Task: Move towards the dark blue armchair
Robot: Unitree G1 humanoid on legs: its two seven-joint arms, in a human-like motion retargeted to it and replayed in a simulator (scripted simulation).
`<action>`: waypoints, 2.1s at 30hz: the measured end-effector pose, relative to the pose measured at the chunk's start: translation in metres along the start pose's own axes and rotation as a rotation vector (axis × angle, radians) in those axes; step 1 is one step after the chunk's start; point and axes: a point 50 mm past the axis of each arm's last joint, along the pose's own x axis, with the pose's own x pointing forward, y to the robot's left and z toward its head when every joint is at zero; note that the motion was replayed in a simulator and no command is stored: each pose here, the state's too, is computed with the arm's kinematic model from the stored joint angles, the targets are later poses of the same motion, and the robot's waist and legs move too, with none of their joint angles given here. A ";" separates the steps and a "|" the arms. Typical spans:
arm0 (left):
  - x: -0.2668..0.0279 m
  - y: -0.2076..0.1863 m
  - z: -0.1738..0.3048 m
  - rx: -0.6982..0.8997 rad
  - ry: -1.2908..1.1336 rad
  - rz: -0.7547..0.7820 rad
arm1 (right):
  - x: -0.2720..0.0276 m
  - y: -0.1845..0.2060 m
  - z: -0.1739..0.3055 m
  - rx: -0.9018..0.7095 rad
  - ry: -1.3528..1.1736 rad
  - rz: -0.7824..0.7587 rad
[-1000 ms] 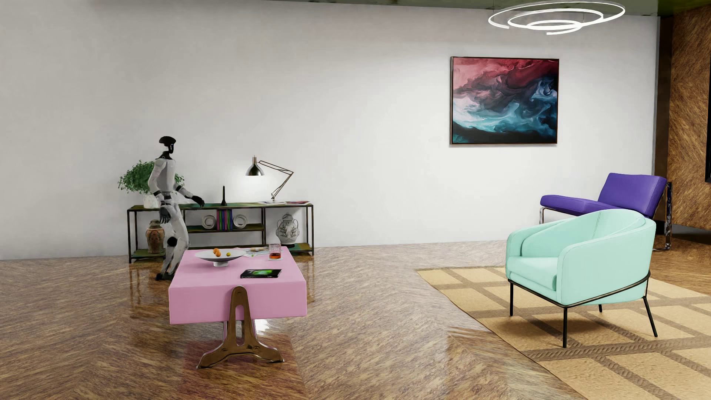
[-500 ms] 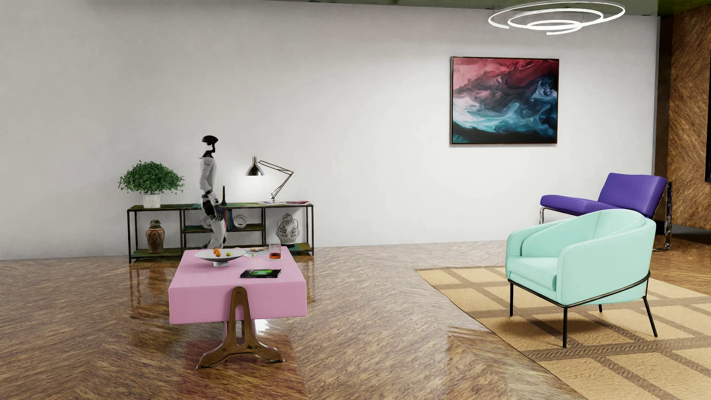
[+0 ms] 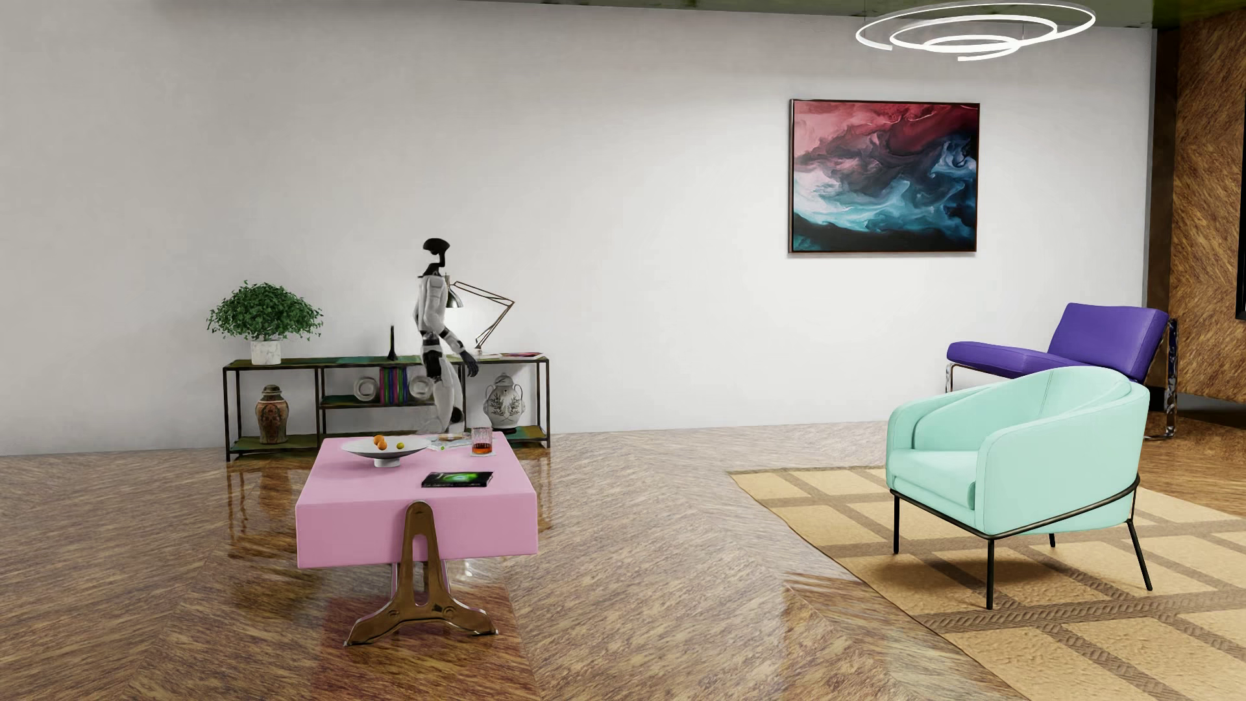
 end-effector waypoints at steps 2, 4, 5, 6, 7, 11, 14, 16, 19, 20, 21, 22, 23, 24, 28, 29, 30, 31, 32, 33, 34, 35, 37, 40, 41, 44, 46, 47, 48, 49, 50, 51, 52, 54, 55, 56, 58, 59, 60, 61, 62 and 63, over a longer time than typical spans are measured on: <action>0.004 0.025 0.032 0.021 -0.135 0.071 | -0.004 0.034 -0.015 -0.181 0.035 0.219; 0.002 0.065 0.069 -0.045 -0.272 0.207 | -0.019 0.062 -0.034 -0.161 0.097 0.300; -0.003 0.085 0.085 -0.098 -0.346 0.286 | -0.027 0.073 -0.042 -0.106 0.141 0.304; -0.011 0.102 0.101 -0.140 -0.435 0.351 | -0.035 0.083 -0.051 -0.052 0.183 0.306; -0.021 0.117 0.116 -0.157 -0.528 0.407 | -0.044 0.094 -0.056 0.000 0.219 0.319; -0.045 0.149 0.150 -0.108 -0.709 0.500 | -0.066 0.127 -0.060 -0.015 0.241 0.457; -0.040 0.137 0.150 -0.071 -0.665 0.461 | -0.065 0.125 -0.057 -0.031 0.210 0.466; -0.026 0.114 0.134 -0.010 -0.568 0.382 | -0.061 0.119 -0.050 0.025 0.215 0.416; 0.002 0.062 0.081 0.187 -0.302 0.169 | -0.048 0.104 -0.048 0.120 0.280 0.323; 0.007 0.047 0.066 0.327 -0.245 0.061 | -0.040 0.094 -0.043 0.126 0.272 0.292; 0.010 0.039 0.052 0.425 -0.204 -0.030 | -0.033 0.083 -0.039 0.128 0.253 0.251; 0.012 0.038 0.039 0.431 -0.160 -0.069 | -0.024 0.068 -0.033 0.140 0.229 0.191; 0.013 0.042 0.027 0.343 -0.119 -0.037 | -0.018 0.056 -0.032 0.142 0.202 0.133; 0.013 0.048 0.017 0.200 -0.085 0.041 | -0.012 0.040 -0.025 0.151 0.161 0.078; 0.008 0.050 -0.026 -0.064 0.055 0.248 | 0.002 -0.018 0.004 0.128 -0.035 -0.112; 0.007 0.041 -0.031 -0.056 0.073 0.205 | 0.003 -0.030 0.009 0.124 -0.064 -0.146; 0.006 0.029 -0.035 -0.032 0.085 0.123 | 0.003 -0.039 0.015 0.131 -0.091 -0.173; 0.004 0.017 -0.038 -0.010 0.092 0.031 | 0.003 -0.045 0.020 0.134 -0.112 -0.188; 0.002 0.007 -0.036 0.007 0.094 -0.056 | 0.004 -0.051 0.024 0.132 -0.122 -0.201; 0.002 0.000 -0.031 0.024 0.090 -0.114 | 0.004 -0.053 0.023 0.149 -0.113 -0.211; 0.001 -0.005 -0.025 0.047 0.090 -0.134 | 0.002 -0.049 0.015 0.159 -0.084 -0.215; 0.001 -0.007 -0.019 0.057 0.091 -0.129 | 0.000 -0.039 0.005 0.177 -0.034 -0.199; 0.002 -0.003 -0.003 0.036 0.071 -0.064 | -0.001 -0.008 -0.001 0.088 0.020 -0.072; 0.005 0.024 0.036 0.043 -0.089 0.056 | -0.007 0.032 -0.002 -0.105 -0.022 0.201; 0.007 0.039 0.047 0.077 -0.137 0.096 | -0.014 0.043 -0.009 -0.062 0.006 0.217; 0.001 0.095 0.091 -0.027 -0.308 0.283 | -0.037 0.079 -0.030 -0.003 0.090 0.247; -0.013 0.129 0.111 -0.120 -0.441 0.439 | -0.049 0.101 -0.043 -0.033 0.141 0.342; -0.019 0.141 0.119 -0.139 -0.492 0.492 | -0.054 0.110 -0.048 -0.051 0.159 0.396; -0.025 0.149 0.126 -0.147 -0.537 0.528 | -0.059 0.118 -0.052 -0.072 0.173 0.439; -0.028 0.153 0.131 -0.154 -0.561 0.534 | -0.063 0.123 -0.057 -0.098 0.184 0.470; -0.030 0.153 0.134 -0.168 -0.570 0.527 | -0.065 0.126 -0.062 -0.125 0.195 0.494; -0.029 0.149 0.133 -0.178 -0.562 0.515 | -0.066 0.127 -0.065 -0.128 0.204 0.502; -0.026 0.141 0.130 -0.161 -0.542 0.491 | -0.067 0.126 -0.067 -0.116 0.214 0.499; -0.014 0.114 0.115 -0.106 -0.454 0.403 | -0.065 0.123 -0.068 -0.046 0.255 0.459; -0.006 0.097 0.100 -0.056 -0.385 0.341 | -0.060 0.118 -0.066 -0.002 0.281 0.424; 0.000 0.076 0.083 0.035 -0.312 0.258 | -0.054 0.113 -0.064 0.023 0.306 0.390; 0.007 0.041 0.055 0.315 -0.237 0.052 | -0.036 0.091 -0.049 0.084 0.296 0.304; 0.008 0.031 0.044 0.413 -0.217 -0.046 | -0.026 0.075 -0.037 0.124 0.258 0.230; 0.010 0.026 0.031 0.405 -0.168 -0.084 | -0.017 0.059 -0.027 0.157 0.206 0.151; 0.010 0.025 0.019 0.330 -0.112 -0.058 | -0.009 0.041 -0.014 0.173 0.141 0.072; 0.010 0.026 0.006 0.203 -0.055 0.008 | -0.004 0.023 0.002 0.182 0.067 0.004; 0.008 0.023 -0.003 0.083 0.000 0.073 | -0.001 0.006 0.018 0.178 -0.021 -0.049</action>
